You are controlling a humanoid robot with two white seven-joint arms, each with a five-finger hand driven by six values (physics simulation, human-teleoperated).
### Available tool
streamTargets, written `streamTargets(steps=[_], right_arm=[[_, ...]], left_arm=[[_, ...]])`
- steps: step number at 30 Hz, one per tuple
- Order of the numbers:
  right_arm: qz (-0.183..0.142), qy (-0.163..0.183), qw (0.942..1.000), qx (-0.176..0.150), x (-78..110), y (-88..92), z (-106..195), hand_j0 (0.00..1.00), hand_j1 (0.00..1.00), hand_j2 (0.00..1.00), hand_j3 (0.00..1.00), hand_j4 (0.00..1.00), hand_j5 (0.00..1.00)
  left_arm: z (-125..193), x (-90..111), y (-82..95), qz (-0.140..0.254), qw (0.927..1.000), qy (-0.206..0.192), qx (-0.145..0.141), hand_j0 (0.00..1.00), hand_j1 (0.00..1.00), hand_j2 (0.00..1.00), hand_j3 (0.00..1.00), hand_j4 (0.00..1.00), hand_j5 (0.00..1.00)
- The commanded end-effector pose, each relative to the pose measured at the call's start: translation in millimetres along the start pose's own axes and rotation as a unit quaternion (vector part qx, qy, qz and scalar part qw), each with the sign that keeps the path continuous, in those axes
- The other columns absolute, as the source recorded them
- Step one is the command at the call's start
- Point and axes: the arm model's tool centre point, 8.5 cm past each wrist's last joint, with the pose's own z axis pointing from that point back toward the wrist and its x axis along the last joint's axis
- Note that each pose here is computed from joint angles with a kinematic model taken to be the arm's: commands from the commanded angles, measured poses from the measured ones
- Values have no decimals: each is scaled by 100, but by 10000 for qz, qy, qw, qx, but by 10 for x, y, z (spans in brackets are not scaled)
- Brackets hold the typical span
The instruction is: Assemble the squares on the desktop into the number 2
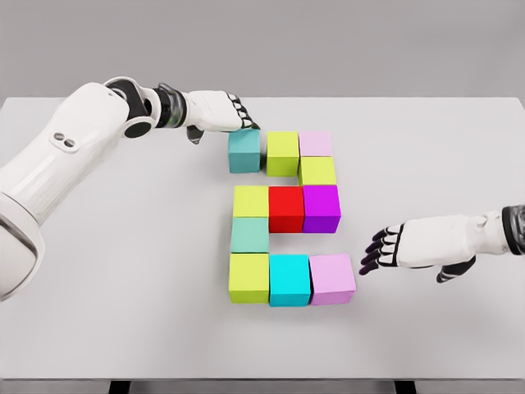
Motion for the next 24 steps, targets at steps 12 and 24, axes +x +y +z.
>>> streamTargets(steps=[12, 24], right_arm=[[-106, -81, 9999, 13, 29, 66, -55, 100, 100, 100, 100, 100, 100], [-121, -172, 9998, 21, 55, 79, -120, 100, 100, 100, 100, 100, 100]], left_arm=[[20, -9, 18, 5, 10000, 3, 51, 100, 100, 100, 100, 100, 100], [56, -26, 4, -12, 10000, 14, 62, 100, 100, 100, 100, 100, 100]])
